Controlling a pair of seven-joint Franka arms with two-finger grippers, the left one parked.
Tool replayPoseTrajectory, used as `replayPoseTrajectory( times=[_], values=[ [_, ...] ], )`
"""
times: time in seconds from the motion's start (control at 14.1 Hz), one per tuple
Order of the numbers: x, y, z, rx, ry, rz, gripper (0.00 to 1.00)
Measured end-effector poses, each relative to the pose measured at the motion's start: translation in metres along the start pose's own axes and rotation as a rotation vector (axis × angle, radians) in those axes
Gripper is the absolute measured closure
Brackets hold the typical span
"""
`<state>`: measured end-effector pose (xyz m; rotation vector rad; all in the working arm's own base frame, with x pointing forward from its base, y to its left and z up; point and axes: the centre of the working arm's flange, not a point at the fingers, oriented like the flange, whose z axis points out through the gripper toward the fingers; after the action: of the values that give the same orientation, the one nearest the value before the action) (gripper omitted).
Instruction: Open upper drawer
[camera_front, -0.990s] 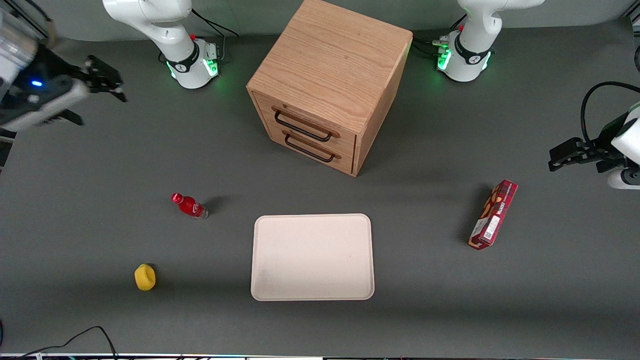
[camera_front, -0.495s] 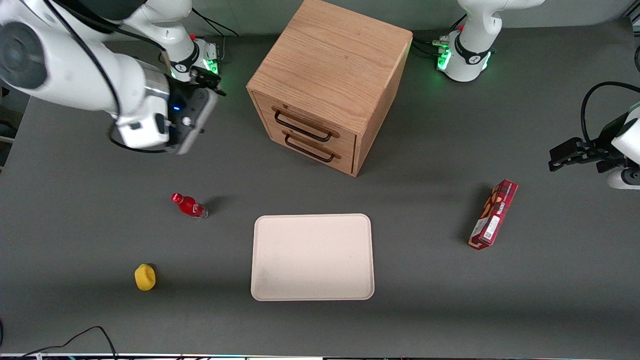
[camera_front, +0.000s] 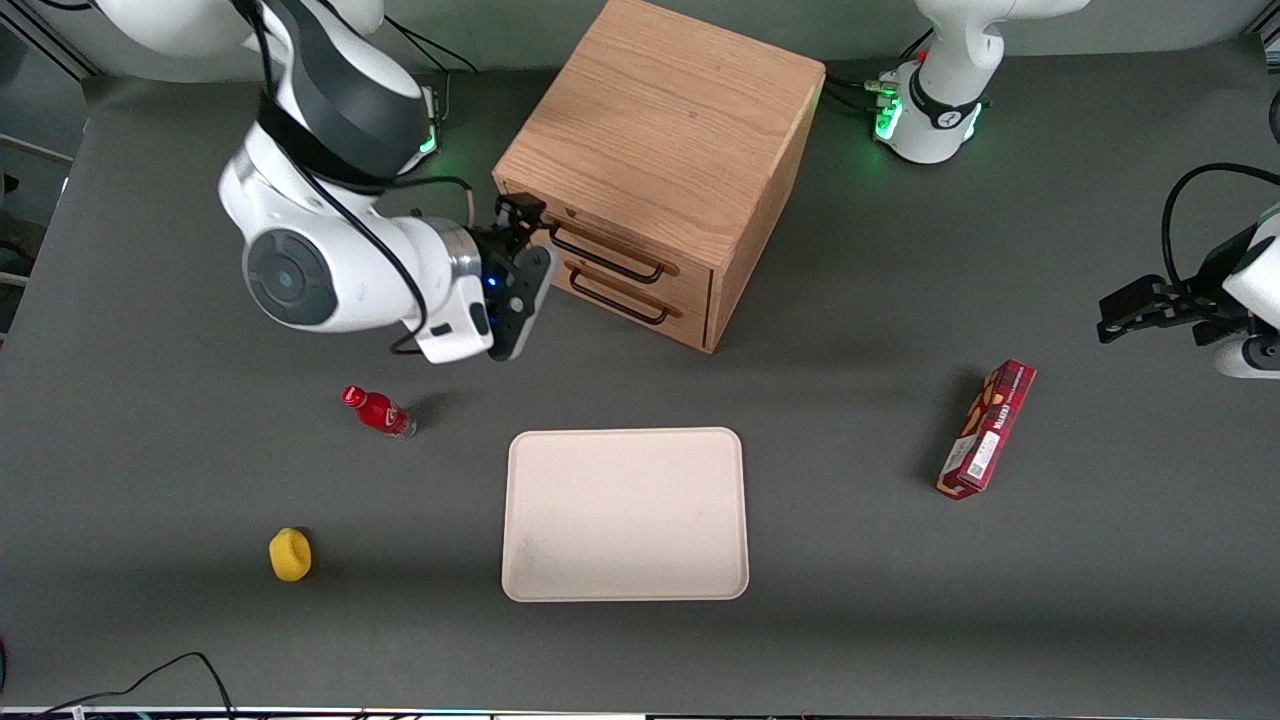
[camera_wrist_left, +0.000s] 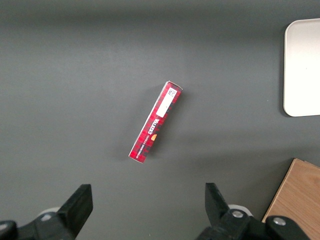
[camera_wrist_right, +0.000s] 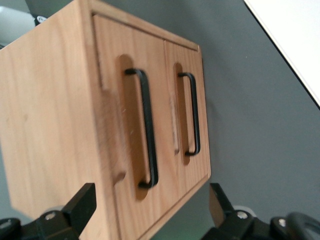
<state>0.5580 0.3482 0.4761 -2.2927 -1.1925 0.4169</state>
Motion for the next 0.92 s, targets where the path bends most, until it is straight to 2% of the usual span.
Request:
replayPoseTrajectory(
  times=[0.14,0.35,0.92],
  values=[
    [0.01,0.012,0.025,0.004,0.019,0.014,0.0],
    [0.02,0.017,0.057,0.006,0.022,0.041,0.0],
    [0.027,0.005,0.116,0.016,-0.006,0.042,0.0]
  ],
)
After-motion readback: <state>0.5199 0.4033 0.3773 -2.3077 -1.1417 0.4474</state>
